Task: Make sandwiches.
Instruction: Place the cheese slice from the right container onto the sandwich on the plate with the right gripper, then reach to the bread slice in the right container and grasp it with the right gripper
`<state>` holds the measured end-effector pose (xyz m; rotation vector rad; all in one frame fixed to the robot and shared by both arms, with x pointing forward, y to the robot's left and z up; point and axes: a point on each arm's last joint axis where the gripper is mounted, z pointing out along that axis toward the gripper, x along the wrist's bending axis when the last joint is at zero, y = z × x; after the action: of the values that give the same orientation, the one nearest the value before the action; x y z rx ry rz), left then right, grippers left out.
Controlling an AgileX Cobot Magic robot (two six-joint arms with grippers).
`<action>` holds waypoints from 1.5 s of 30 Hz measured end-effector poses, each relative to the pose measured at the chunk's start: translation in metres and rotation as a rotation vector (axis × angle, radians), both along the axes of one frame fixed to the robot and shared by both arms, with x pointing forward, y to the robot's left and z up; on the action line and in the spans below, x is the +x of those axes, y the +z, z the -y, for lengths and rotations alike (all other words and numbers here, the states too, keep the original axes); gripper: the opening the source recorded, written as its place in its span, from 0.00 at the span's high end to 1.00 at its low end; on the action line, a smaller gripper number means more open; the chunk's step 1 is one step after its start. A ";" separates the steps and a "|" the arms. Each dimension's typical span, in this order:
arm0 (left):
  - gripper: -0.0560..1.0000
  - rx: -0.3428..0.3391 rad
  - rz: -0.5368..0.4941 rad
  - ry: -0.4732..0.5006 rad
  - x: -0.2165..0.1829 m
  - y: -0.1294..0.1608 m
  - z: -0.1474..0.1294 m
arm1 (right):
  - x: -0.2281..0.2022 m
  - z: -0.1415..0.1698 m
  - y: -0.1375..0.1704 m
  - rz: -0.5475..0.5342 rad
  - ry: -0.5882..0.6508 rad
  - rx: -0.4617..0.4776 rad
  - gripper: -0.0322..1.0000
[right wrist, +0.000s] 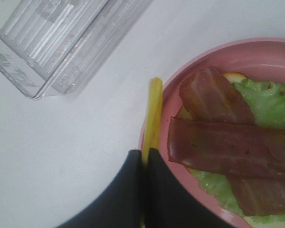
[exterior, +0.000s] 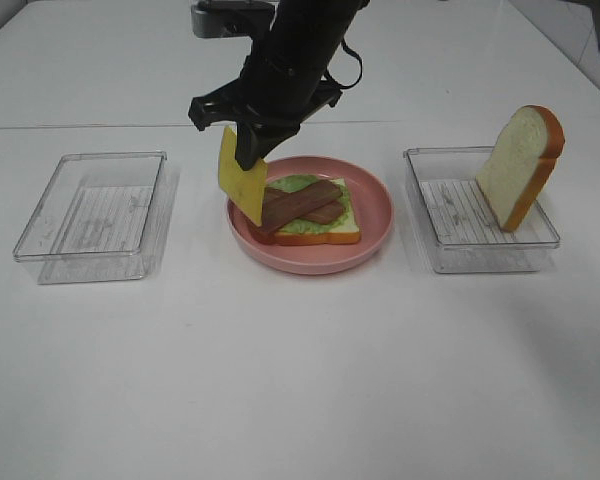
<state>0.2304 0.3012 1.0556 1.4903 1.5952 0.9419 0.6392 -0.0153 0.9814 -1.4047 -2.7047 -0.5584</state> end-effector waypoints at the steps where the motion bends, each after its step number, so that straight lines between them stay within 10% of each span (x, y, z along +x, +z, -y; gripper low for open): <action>1: 0.09 0.000 0.000 0.000 0.000 0.000 0.000 | 0.000 0.000 0.000 0.000 0.000 0.000 0.94; 15: 0.09 0.000 0.000 0.000 0.000 0.000 0.000 | 0.021 0.019 -0.038 0.092 -0.106 -0.242 0.94; 33: 0.09 0.000 0.000 0.000 0.000 0.000 0.000 | 0.026 0.023 -0.043 0.139 -0.111 -0.297 0.93; 36: 0.09 0.000 0.000 0.000 0.000 0.000 0.000 | 0.026 0.023 -0.043 0.139 -0.111 -0.297 0.74; 40: 0.09 0.000 0.000 0.000 0.000 0.000 0.000 | 0.026 0.024 -0.043 0.144 -0.104 -0.303 0.20; 45: 0.09 0.000 0.000 0.000 0.000 0.000 0.000 | 0.026 0.026 -0.043 0.147 -0.098 -0.330 0.04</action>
<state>0.2304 0.3012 1.0556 1.4903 1.5952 0.9419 0.6655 -0.0415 0.9385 -1.6355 -2.9645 -0.2333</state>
